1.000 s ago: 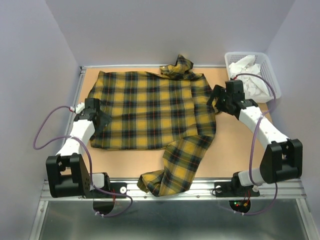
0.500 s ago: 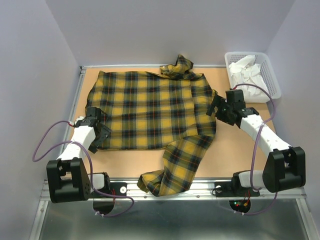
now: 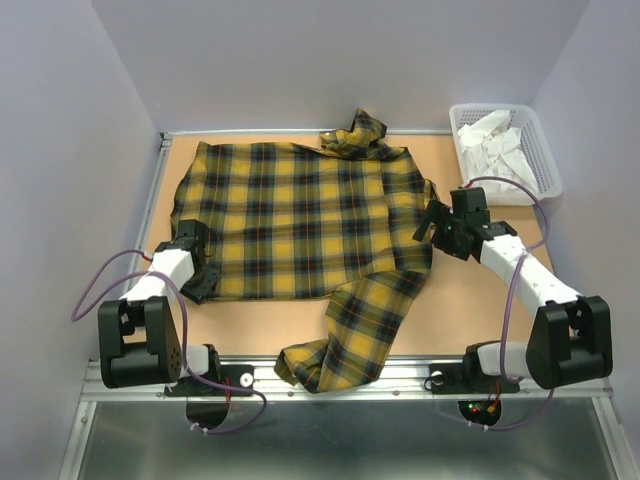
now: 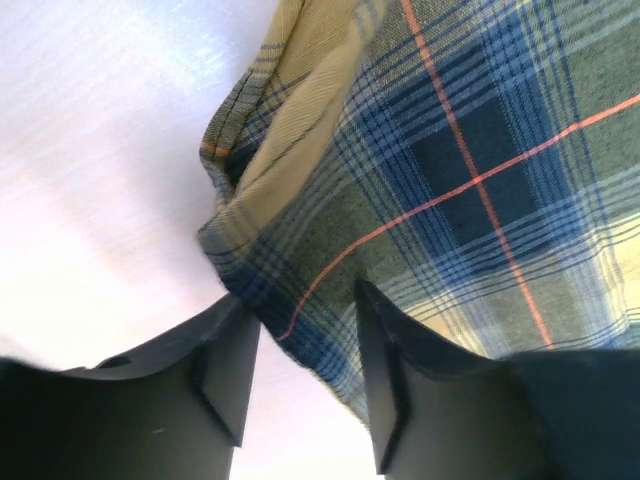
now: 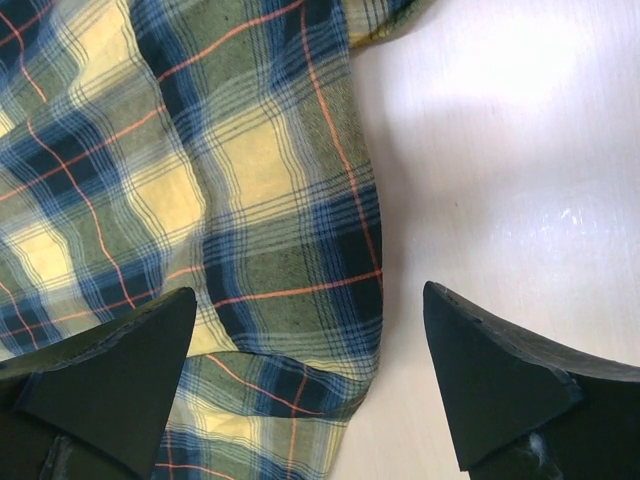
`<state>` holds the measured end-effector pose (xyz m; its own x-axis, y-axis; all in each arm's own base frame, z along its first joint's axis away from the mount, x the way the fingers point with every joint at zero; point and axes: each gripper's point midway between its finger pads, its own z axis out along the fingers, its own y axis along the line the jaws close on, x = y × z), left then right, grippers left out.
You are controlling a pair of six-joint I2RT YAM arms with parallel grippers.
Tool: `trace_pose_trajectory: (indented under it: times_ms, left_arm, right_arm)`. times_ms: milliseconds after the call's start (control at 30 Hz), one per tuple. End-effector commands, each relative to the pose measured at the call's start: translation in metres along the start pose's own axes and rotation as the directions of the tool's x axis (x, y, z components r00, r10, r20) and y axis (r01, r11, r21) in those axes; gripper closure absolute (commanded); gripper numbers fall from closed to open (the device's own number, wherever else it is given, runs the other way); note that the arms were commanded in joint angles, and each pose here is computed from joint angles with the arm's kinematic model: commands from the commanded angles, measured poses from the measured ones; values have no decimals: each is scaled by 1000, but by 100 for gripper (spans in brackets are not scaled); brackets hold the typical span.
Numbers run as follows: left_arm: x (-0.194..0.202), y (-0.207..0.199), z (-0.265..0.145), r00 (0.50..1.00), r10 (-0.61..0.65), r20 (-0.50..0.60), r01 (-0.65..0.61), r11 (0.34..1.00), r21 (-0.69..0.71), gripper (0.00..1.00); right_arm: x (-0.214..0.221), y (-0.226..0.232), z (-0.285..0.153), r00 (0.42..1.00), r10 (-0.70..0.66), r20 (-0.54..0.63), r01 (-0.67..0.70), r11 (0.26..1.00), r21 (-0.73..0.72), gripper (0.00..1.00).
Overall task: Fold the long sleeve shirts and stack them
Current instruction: Fold the shirt
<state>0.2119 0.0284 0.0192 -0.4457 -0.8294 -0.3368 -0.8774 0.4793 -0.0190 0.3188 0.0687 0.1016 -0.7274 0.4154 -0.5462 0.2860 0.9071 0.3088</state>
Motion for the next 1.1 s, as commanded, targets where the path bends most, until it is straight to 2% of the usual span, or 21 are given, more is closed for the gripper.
trace_pose_trajectory:
  times_ms: [0,100,133,167,233,433,500,633,933,1000,1067]
  left_arm:
    - [-11,1,-11,999,-2,45,2,1000,14,63]
    - [-15,-2,-15,998,7,56,-9,1000,29,77]
    - [-17,-3,-17,998,8,62,-10,999,38,88]
    - [-17,-4,-18,998,14,64,-17,999,41,94]
    - [-20,-6,-21,997,18,72,-22,998,53,100]
    - [-25,-6,-28,994,26,105,-34,997,74,100]
    - [-26,-6,-29,994,28,109,-37,996,77,100]
    - [-26,-7,-31,994,31,108,-41,995,91,100]
    - [-25,-10,-32,993,35,109,-47,992,113,100]
    - [-25,-10,-32,994,35,108,-47,992,115,100]
    - [-26,-11,-33,993,36,108,-49,992,115,100]
  right_arm:
    - [9,-12,-2,999,38,-5,-38,999,33,1]
    - [18,-17,-1,998,48,-36,-46,997,58,1]
    - [25,-21,-1,997,56,-59,-51,996,73,2]
    - [29,-22,-1,996,56,-74,-51,996,75,4]
    - [39,-23,-1,991,68,-112,-60,995,76,8]
    - [71,-21,3,967,120,-224,-112,993,47,23]
    - [82,-18,7,956,132,-263,-129,991,31,25]
    - [84,-8,10,950,147,-275,-161,987,-27,35]
    - [99,3,13,935,153,-320,-195,975,-104,36]
    - [102,3,12,933,152,-328,-198,974,-111,40]
    - [105,2,12,930,152,-335,-199,974,-111,50]
